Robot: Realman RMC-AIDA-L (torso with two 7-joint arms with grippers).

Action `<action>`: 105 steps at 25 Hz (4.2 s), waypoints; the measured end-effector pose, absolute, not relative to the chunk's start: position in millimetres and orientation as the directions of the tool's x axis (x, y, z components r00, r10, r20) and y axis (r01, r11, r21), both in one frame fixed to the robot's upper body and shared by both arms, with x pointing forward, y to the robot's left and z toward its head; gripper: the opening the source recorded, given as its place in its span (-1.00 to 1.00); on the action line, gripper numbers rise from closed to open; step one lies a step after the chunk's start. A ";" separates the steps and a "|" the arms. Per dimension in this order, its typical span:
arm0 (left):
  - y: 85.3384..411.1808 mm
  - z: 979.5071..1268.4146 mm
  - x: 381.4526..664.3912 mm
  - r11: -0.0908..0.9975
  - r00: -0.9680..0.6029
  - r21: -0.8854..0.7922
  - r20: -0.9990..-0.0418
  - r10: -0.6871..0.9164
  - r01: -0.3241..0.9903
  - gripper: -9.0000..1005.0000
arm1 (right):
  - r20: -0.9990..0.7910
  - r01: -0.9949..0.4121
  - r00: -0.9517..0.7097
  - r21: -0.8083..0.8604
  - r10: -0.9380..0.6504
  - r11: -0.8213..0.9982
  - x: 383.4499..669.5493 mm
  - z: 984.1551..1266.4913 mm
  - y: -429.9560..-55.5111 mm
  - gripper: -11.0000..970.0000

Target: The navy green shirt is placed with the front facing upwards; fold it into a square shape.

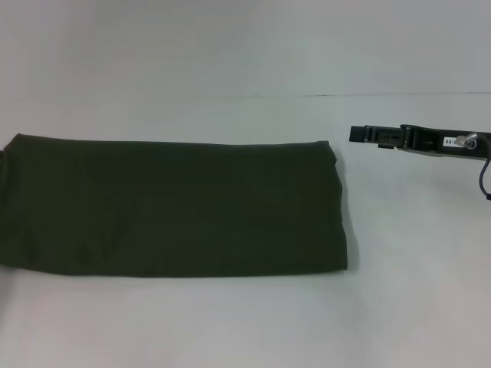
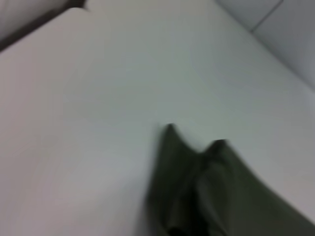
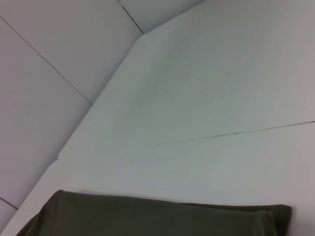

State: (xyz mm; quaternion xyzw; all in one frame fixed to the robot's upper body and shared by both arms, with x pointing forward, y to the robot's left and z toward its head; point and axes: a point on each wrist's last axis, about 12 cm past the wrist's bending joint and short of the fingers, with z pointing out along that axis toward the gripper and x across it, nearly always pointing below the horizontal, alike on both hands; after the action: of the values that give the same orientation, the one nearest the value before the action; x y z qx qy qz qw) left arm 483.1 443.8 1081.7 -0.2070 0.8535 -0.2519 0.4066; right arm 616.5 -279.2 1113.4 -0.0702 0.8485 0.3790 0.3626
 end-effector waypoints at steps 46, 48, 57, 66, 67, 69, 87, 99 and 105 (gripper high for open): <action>148.3 1060.0 505.9 0.235 -0.433 -0.616 -0.730 -0.529 0.752 0.10 | -0.633 -0.399 -0.762 0.628 0.140 0.668 586.3 1109.4 -326.1 0.80; 169.4 1061.9 507.7 0.253 -0.400 -0.585 -0.753 -0.523 0.770 0.18 | -0.622 -0.391 -0.770 0.636 0.141 0.666 593.5 1113.5 -319.5 0.80; 248.9 1061.2 503.0 0.463 -0.252 -0.443 -0.873 -0.419 0.768 0.59 | -0.575 -0.353 -0.807 0.656 0.138 0.667 615.5 1110.3 -285.8 0.78; 293.5 1061.8 487.1 0.572 -0.179 -0.294 -0.952 -0.249 0.766 0.58 | -0.547 -0.327 -0.830 0.639 0.112 0.696 626.7 1090.9 -240.1 0.76; 295.4 1061.9 486.0 0.573 -0.175 -0.275 -0.958 -0.226 0.772 0.58 | -0.548 -0.325 -0.830 0.632 0.108 0.703 627.8 1088.8 -234.9 0.75; 297.7 1062.2 484.2 0.570 -0.166 -0.241 -0.969 -0.180 0.785 0.58 | -0.546 -0.321 -0.832 0.621 0.101 0.715 629.7 1085.2 -224.9 0.75; 296.8 1062.2 488.5 0.565 -0.147 -0.162 -0.987 -0.073 0.809 0.58 | -0.503 -0.280 -0.857 0.634 0.110 0.721 621.4 1065.9 -199.9 0.71; 296.5 1061.6 489.6 0.572 -0.148 -0.163 -0.986 -0.072 0.804 0.58 | -0.493 -0.278 -0.864 0.639 0.104 0.717 619.4 1063.8 -196.7 0.69; 296.6 1061.4 489.2 0.572 -0.149 -0.164 -0.986 -0.074 0.803 0.58 | -0.502 -0.285 -0.859 0.629 0.098 0.723 619.6 1062.9 -197.5 0.27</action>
State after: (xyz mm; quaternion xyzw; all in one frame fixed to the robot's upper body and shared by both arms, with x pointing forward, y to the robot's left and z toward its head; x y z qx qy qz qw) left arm 489.2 296.6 1061.4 0.2759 0.6610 -0.3710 0.5910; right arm 619.6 -197.5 1062.9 -0.0523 0.8910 0.3682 0.2603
